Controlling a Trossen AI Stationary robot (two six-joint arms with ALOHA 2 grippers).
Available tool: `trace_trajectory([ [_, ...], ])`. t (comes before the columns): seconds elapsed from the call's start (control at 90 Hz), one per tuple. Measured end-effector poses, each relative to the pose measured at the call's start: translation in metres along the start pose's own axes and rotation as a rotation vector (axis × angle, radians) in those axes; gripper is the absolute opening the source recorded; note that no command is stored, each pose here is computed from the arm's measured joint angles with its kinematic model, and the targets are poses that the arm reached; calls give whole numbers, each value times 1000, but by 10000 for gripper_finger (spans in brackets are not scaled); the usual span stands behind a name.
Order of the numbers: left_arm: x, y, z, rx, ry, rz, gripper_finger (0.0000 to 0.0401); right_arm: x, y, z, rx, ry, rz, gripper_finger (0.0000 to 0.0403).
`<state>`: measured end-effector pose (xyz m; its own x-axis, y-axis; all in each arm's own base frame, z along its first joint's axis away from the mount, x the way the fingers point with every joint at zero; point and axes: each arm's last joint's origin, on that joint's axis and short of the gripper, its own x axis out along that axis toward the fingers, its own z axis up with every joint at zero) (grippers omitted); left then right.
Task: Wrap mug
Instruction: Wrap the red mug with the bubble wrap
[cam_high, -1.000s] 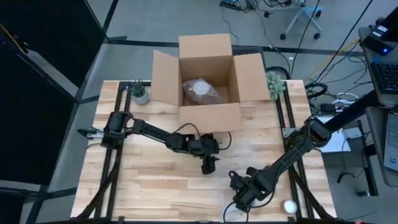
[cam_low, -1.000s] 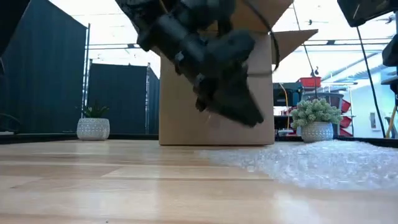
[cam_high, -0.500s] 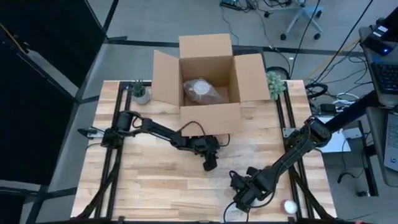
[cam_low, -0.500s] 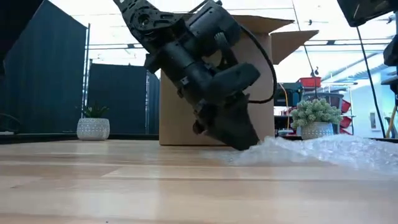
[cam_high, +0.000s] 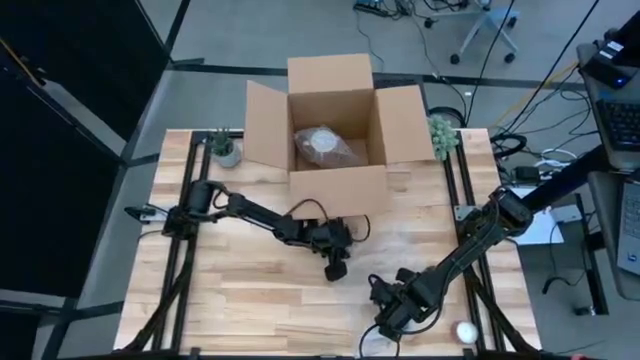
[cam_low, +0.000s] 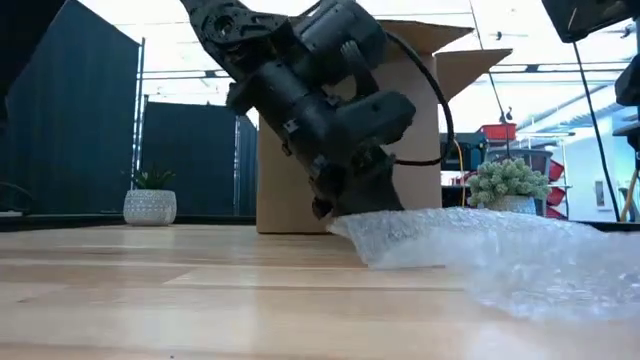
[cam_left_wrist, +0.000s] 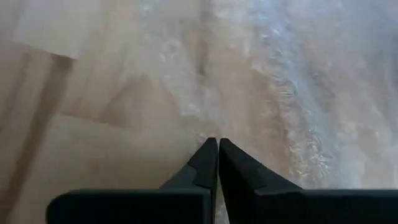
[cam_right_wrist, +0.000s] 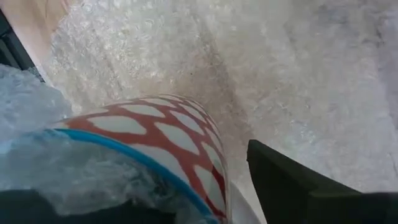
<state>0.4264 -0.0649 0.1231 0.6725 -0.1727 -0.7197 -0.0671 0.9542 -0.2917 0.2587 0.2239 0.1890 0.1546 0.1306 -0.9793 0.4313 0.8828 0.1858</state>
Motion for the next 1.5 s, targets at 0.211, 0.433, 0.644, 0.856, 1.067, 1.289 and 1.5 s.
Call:
trace_trajectory([
  [0.211,-24,-21,16,54,-82,-53,0,0,0,0,51,-1,1,146],
  [0.433,-29,-33,16,75,-100,-79,0,0,0,0,47,-16,-5,146],
  [0.644,-29,-40,13,87,-94,-94,0,0,-1,2,57,-45,-17,154],
  [0.856,-42,-45,21,95,-123,-111,0,0,-1,2,54,-41,-16,197],
  [1.067,-51,-47,27,119,-158,-123,0,-10,-1,0,40,-7,29,229],
  [1.289,-52,-49,26,122,-154,-126,0,-32,-3,-1,44,-32,96,233],
  [1.5,-52,-49,26,141,-156,-124,0,-52,-7,-1,41,-56,150,233],
])
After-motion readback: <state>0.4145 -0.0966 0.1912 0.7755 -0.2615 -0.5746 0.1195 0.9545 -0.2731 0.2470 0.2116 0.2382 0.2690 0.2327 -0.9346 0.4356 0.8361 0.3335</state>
